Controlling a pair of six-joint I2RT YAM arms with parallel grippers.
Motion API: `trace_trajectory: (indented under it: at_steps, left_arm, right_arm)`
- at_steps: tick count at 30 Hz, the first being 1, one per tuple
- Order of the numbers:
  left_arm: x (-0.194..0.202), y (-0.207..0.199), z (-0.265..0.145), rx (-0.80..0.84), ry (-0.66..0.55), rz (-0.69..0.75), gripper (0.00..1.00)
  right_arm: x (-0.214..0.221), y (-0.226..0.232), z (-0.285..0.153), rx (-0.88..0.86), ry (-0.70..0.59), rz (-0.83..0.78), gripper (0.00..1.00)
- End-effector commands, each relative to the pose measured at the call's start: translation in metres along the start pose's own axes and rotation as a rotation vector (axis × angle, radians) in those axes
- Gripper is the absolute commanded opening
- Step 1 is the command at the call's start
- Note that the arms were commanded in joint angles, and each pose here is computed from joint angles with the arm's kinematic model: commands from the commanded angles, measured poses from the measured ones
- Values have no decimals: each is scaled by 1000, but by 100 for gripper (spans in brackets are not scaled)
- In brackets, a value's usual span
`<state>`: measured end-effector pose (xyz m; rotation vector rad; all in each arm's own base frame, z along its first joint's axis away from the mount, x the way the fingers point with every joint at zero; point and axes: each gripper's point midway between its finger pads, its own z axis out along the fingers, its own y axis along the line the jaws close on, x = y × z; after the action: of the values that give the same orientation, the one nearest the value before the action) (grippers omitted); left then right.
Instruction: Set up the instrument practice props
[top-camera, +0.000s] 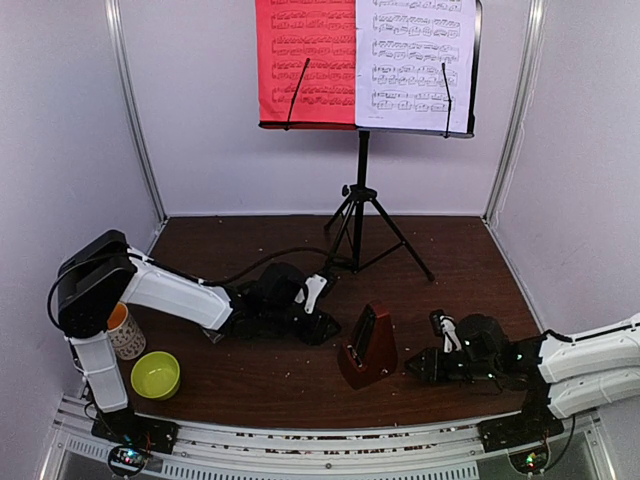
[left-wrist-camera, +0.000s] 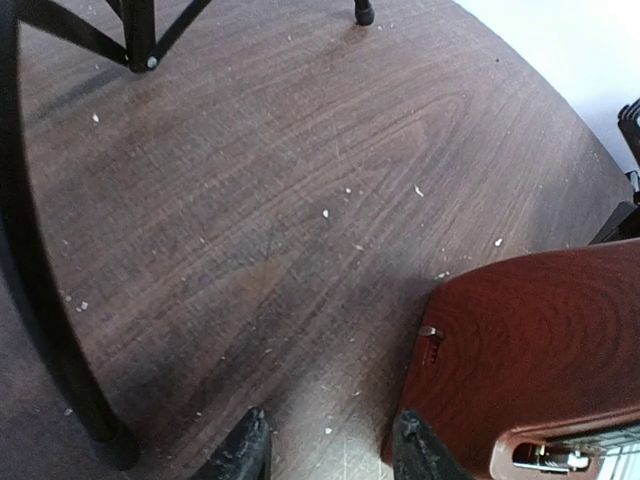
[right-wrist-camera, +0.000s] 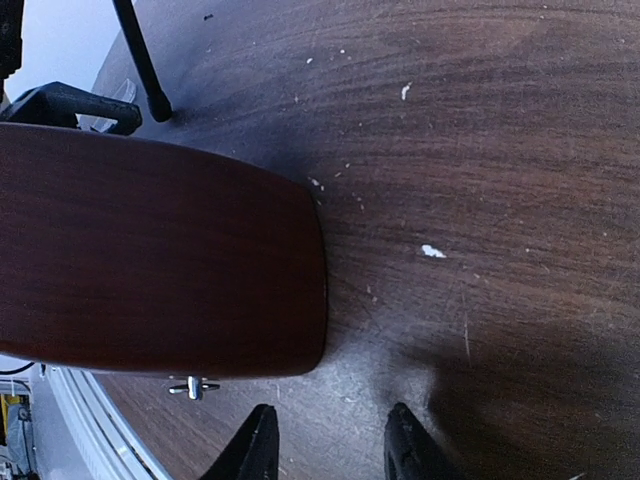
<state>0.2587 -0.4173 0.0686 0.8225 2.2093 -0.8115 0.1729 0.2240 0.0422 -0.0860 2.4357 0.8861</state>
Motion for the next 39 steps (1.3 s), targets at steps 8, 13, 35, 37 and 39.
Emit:
trace_trajectory:
  at_steps: [8,13,35,37,39]
  left_arm:
    - [-2,-1,-26,-24,-76,-42,42]
    - [10,15,-51,-95,-102,-87,42]
    - [-9,16,-33,-144,-40,34,42]
    - [-6,14,-28,-127,-27,31,42]
    - [-3,12,-24,-114,-14,29,42]
  right_arm:
    - [-42,43,15,-61,-83,-36,37]
    - [-52,55,30,-70,-76,-50,36]
    - [0,48,13,-95,14,-78,36]
    - [-3,54,16,-109,4,-69,36]
    - [-5,56,22,-108,5,-70,35]
